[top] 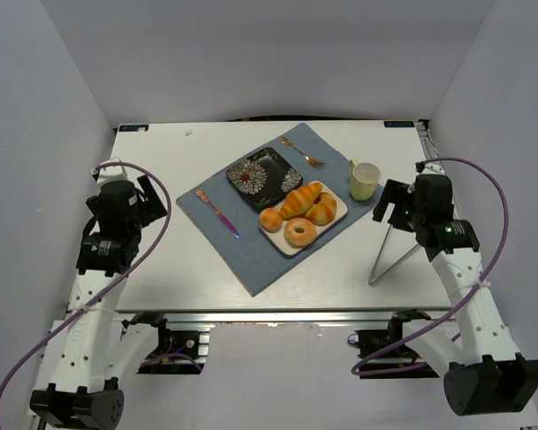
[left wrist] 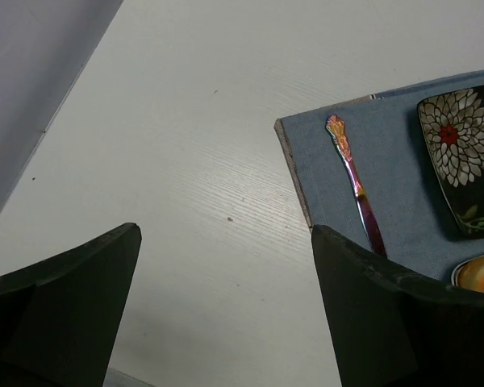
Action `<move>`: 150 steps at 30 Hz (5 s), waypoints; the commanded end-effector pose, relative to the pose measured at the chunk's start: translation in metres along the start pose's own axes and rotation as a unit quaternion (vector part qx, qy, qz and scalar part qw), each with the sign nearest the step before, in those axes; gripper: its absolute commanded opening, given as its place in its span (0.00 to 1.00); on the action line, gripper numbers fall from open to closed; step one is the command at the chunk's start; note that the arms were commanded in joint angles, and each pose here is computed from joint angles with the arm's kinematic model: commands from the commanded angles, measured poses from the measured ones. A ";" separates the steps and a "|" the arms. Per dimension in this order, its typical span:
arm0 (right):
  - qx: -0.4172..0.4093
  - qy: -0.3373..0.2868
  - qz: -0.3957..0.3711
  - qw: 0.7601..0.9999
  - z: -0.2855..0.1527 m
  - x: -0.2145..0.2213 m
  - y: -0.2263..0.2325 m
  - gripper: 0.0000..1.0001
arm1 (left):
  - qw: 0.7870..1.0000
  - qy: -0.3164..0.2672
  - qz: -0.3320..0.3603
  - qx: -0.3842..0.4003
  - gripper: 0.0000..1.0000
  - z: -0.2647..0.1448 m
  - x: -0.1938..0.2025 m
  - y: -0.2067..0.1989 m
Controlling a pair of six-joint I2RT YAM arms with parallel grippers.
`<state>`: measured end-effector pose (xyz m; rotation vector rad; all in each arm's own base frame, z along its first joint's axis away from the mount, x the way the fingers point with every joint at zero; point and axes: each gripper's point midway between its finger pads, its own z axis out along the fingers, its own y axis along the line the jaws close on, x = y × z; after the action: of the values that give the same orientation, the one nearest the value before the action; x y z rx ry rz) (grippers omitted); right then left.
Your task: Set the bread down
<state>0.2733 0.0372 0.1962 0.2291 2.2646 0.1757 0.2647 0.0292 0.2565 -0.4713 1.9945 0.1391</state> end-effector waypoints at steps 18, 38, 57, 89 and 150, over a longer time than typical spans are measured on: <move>0.159 -0.050 0.167 0.972 -0.034 -0.004 -0.047 0.89 | 0.998 0.054 0.032 0.015 0.98 0.025 0.027 -0.012; 0.166 0.083 0.166 0.968 0.060 0.080 -0.067 0.89 | 0.996 0.065 0.024 0.060 0.98 0.021 0.037 -0.026; 0.176 0.156 0.129 0.963 0.108 0.135 -0.082 0.89 | 0.996 0.076 0.027 0.042 0.98 0.029 0.046 -0.021; 0.220 0.164 0.207 0.939 0.110 0.151 -0.092 0.84 | 0.996 0.075 0.052 0.008 0.98 0.026 0.047 -0.005; -0.261 0.121 -0.081 0.954 -0.078 0.029 0.131 0.62 | 0.996 0.070 -0.002 0.058 0.98 0.023 0.020 -0.035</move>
<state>0.2056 0.1400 0.2395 -0.1830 2.4247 0.6512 0.2878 0.0048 0.2090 -0.4087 2.1885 0.0534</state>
